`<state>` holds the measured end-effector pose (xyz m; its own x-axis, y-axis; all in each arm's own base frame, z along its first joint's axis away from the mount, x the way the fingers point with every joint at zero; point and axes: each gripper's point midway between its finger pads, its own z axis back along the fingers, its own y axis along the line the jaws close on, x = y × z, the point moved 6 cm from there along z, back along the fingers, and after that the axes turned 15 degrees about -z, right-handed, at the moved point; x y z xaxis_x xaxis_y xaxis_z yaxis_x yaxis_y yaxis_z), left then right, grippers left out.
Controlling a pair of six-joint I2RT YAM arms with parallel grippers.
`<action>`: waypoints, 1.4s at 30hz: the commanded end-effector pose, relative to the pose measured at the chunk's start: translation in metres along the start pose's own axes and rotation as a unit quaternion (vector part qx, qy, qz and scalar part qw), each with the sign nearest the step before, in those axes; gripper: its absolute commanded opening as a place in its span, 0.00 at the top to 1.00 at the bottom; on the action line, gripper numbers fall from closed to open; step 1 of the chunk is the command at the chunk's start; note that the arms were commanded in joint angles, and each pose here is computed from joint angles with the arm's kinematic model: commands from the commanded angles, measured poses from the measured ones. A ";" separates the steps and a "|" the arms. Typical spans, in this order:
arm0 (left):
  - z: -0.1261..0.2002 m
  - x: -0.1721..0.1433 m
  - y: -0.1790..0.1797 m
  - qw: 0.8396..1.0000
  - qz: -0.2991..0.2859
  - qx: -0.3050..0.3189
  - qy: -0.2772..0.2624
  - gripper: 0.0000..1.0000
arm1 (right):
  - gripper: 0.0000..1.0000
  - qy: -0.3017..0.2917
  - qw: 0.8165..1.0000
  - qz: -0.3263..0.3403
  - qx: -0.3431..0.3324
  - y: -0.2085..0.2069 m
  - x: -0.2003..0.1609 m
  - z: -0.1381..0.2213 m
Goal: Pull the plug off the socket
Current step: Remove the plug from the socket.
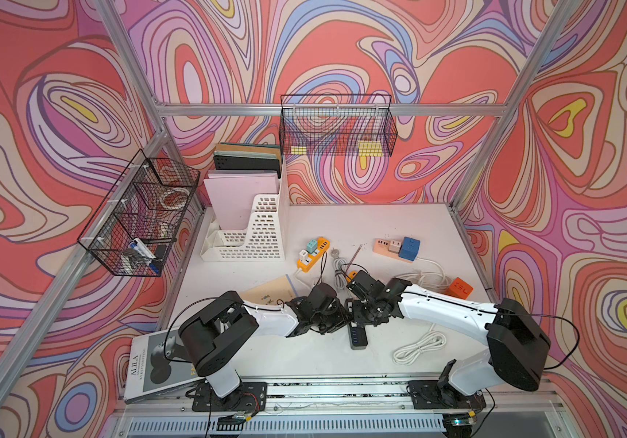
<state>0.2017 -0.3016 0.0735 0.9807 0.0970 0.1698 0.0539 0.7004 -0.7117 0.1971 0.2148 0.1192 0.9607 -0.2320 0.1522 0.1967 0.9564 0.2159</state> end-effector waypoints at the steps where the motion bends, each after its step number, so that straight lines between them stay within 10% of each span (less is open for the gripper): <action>1: -0.003 -0.033 0.077 0.981 0.060 0.174 0.055 0.68 | 0.77 0.010 1.000 -0.011 0.026 0.015 -0.014 0.020; 12: -0.008 -0.037 0.085 0.980 0.061 0.178 0.062 0.67 | 0.76 -0.034 0.999 -0.034 0.010 0.016 -0.004 0.038; 21: 0.018 0.002 -0.013 0.993 -0.110 -0.038 -0.028 0.55 | 0.76 -0.107 0.992 -0.036 0.062 -0.019 -0.007 0.086; 30: 0.131 0.026 -0.045 0.933 -0.310 0.086 -0.163 0.50 | 0.74 -0.145 0.912 -0.066 0.378 0.016 -0.007 0.125; 34: 0.192 0.029 -0.033 0.893 -0.332 0.159 -0.259 0.25 | 0.73 -0.107 0.873 -0.076 0.470 0.043 -0.004 0.115; 42: 0.268 0.017 -0.020 0.851 -0.315 0.157 -0.390 0.05 | 0.72 -0.013 0.878 -0.040 0.477 0.111 0.009 0.076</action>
<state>0.1679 -0.1454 0.2896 0.3542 0.0631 0.9331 0.4384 0.8701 -0.2252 0.2022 0.2783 0.1877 0.9192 -0.3741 0.1227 0.0790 0.4804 0.8735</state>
